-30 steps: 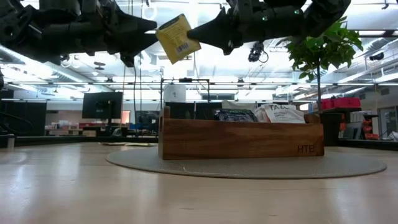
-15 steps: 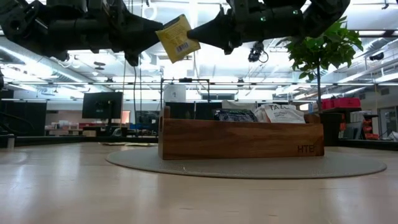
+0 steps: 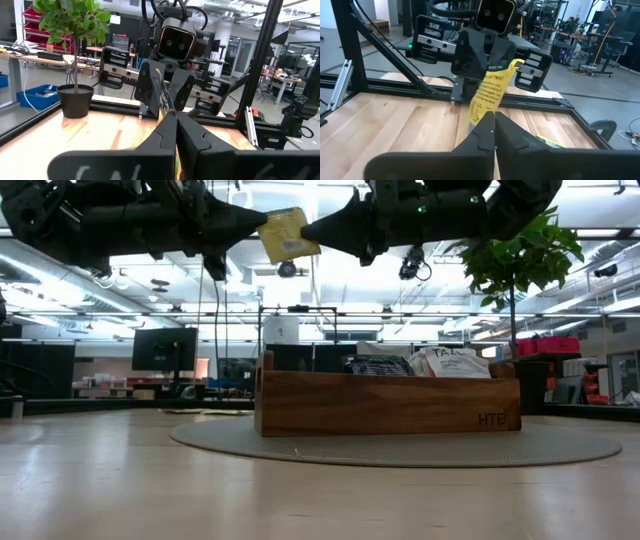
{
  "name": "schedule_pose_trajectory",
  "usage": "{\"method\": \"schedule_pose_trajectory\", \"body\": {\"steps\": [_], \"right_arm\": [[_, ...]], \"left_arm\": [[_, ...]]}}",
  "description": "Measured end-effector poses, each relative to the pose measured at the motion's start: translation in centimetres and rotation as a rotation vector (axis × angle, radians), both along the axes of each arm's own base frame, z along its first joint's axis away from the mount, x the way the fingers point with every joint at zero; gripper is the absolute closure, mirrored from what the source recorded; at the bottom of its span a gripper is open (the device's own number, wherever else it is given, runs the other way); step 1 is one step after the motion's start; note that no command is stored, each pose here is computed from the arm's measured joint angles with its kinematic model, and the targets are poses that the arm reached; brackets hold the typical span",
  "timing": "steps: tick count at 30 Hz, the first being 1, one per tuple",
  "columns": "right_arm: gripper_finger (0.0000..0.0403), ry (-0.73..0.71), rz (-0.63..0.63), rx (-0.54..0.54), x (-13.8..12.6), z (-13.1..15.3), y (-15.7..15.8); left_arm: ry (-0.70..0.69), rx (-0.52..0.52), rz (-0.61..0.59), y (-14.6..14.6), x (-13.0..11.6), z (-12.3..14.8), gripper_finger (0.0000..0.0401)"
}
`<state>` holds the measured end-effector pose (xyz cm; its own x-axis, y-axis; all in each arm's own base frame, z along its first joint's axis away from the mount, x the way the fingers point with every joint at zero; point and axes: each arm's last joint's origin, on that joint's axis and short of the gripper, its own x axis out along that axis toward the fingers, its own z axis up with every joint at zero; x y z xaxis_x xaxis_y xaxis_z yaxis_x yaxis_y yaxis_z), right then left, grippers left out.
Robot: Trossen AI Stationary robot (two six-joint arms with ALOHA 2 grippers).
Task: Pick & Place Tea
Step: Put the yellow tea bag into the left section of the wooden organizer
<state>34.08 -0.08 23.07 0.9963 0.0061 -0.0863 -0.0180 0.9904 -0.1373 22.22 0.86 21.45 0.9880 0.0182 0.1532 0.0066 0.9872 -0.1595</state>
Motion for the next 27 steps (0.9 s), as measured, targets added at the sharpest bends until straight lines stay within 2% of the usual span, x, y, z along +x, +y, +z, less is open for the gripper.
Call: {"method": "schedule_pose_trajectory", "body": {"steps": [6,14,20,23,27], "right_arm": [[0.0338,0.118,0.000,-0.037,-1.0,0.2,-0.2],[0.0268,0.230,-0.032,0.007,-4.5,2.9,-0.8],[0.0256,0.264,-0.126,-0.006,-5.7,3.6,-1.1],[0.0255,0.291,-0.192,-0.003,-5.8,3.3,-1.2],[0.0257,0.281,-0.233,-0.013,-6.2,2.1,-1.4]], "left_arm": [[0.033,-0.016,-0.016,-0.4,0.1,-0.3,0.0398],[0.072,-0.054,-0.022,-1.2,0.1,-0.7,0.0399],[0.150,-0.124,0.025,-2.0,0.1,-1.5,0.0400],[0.149,-0.154,0.041,-2.7,0.2,-1.6,0.0400],[0.182,-0.152,0.122,-3.7,0.5,-2.3,0.0400]]}}
